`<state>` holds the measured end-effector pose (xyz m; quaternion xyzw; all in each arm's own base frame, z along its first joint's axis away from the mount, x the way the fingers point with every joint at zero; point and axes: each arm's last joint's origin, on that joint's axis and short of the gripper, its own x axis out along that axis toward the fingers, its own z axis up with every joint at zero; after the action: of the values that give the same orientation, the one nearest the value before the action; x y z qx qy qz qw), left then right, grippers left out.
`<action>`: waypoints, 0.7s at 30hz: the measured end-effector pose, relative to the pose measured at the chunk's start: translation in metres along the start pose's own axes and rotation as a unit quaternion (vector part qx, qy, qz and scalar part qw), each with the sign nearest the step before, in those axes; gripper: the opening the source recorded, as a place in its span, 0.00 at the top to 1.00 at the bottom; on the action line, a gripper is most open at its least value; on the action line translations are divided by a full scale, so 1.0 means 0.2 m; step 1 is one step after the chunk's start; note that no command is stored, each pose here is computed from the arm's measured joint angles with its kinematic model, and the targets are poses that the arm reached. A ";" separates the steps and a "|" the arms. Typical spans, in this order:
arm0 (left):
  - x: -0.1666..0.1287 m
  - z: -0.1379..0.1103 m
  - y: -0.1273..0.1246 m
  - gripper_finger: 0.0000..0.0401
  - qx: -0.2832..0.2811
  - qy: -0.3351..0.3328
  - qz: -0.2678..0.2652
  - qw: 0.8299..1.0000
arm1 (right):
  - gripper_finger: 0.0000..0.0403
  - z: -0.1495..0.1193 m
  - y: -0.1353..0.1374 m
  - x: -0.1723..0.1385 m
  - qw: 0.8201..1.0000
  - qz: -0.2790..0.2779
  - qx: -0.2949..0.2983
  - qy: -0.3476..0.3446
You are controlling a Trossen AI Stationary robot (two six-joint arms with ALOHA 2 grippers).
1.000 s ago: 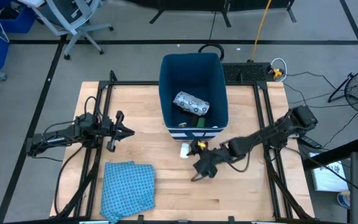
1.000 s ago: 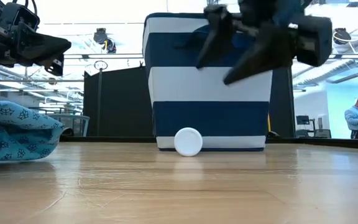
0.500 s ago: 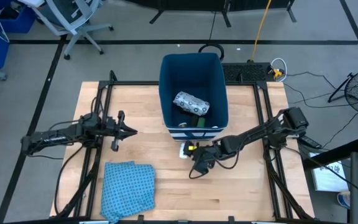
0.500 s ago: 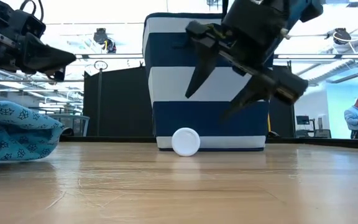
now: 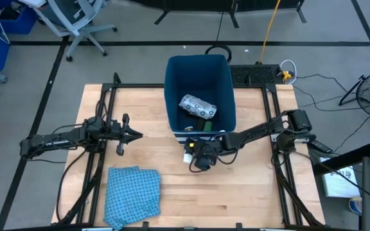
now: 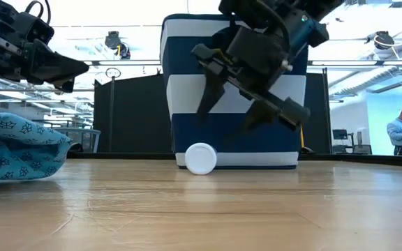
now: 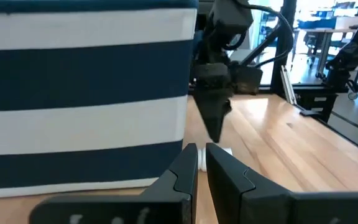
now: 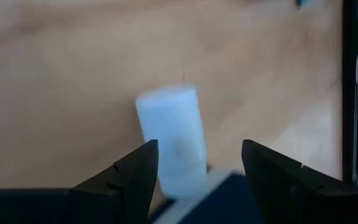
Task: Pick & place medical supplies in basket/bin
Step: Put the white medicine bottle into the basket
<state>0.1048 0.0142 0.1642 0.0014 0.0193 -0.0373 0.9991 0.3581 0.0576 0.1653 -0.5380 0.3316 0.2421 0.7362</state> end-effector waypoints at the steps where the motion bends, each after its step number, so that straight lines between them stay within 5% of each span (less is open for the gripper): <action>1: 0.00 0.00 0.00 0.91 0.001 -0.001 0.000 1.000 | 0.45 0.00 -0.01 0.00 1.000 -0.001 0.001 -0.007; 18: 0.00 0.00 0.00 0.91 0.005 0.000 -0.005 1.000 | 0.46 -0.04 -0.11 0.27 0.993 0.117 0.011 -0.032; 21: 0.00 0.00 0.00 0.91 0.005 0.000 -0.010 1.000 | 0.46 -0.02 -0.13 0.30 0.993 0.104 0.044 -0.036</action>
<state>0.1048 0.0137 0.1641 0.0058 0.0195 -0.0469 0.9987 0.4150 0.0454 0.1362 -0.4587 0.3695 0.3219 0.7413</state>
